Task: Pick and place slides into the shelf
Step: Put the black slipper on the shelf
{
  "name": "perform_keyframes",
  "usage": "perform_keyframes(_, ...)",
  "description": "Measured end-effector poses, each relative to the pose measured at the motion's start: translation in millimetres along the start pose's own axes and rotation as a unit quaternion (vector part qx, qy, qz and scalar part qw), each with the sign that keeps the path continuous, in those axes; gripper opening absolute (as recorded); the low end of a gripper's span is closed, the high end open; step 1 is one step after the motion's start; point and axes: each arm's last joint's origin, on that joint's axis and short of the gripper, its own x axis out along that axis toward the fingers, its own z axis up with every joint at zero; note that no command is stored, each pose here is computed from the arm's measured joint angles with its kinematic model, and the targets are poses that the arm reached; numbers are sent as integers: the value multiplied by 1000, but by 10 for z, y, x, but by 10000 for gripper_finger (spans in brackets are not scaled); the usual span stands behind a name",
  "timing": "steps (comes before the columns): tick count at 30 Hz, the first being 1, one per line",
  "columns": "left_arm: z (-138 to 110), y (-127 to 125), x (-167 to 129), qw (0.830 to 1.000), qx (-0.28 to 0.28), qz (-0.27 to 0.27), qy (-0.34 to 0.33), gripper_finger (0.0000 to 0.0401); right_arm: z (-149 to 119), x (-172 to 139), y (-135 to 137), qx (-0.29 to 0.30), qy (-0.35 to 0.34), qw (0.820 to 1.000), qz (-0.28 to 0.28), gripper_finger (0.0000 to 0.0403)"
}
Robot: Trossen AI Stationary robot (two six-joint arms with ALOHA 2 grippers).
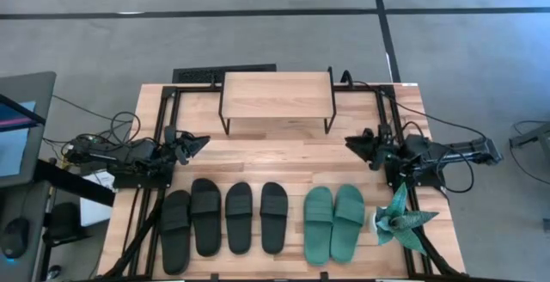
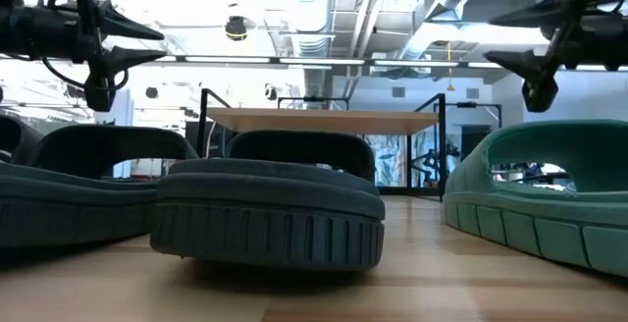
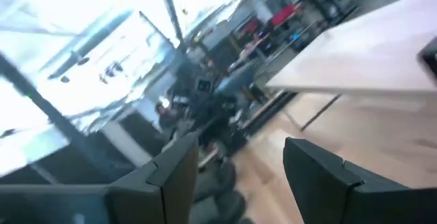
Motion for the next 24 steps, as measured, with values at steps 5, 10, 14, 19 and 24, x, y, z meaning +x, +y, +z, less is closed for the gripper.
perform_keyframes(5, 30, 9, -1, 999, -14, 27, -38, 93, 52, 1, 28, 126, -23, 992, 19, 201)
perform_keyframes(10, 148, -185, -19, 992, -16, -115, -40, 93, 155, -9, 81, 174, -68, 981, 57, 201)
perform_keyframes(14, 291, -375, -52, 972, 8, -225, -64, 93, 321, -43, 174, 125, -138, 979, 86, 201)
perform_keyframes(19, 354, -597, 62, 974, 75, -209, 35, 93, 520, -30, 316, 90, -175, 975, 106, 201)
perform_keyframes(24, 378, -891, 243, 957, 137, -171, 189, 93, 646, 46, 471, 79, -155, 976, 127, 201)
